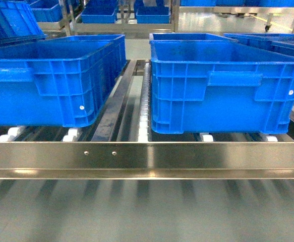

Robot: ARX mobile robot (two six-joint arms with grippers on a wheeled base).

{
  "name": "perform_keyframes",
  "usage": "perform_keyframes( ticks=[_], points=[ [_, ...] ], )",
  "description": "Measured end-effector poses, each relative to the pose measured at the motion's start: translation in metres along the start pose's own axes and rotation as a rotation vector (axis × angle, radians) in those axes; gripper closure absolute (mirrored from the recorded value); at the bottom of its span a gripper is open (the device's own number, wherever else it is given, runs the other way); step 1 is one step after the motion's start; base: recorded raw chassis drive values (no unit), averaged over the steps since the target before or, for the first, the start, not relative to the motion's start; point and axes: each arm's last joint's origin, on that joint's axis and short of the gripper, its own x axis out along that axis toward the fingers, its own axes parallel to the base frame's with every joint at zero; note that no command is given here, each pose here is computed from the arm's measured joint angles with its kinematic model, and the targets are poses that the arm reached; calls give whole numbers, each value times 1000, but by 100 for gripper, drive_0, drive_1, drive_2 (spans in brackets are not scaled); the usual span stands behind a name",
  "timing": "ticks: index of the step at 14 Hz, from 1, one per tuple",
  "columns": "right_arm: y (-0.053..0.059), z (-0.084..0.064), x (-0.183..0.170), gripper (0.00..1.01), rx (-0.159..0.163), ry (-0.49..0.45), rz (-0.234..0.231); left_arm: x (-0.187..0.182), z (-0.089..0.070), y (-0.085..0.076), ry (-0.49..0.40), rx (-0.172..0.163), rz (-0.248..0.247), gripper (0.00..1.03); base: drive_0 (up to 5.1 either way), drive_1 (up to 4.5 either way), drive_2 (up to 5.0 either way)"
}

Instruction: Sort blue parts and orange caps into right shelf containers

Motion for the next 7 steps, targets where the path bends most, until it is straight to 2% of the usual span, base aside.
perform_keyframes(
  ticks=[7],
  points=[
    [0, 0, 0, 57, 0, -2, 0, 0, 0, 0, -1, 0, 0, 59, 0, 0, 0]
  ],
)
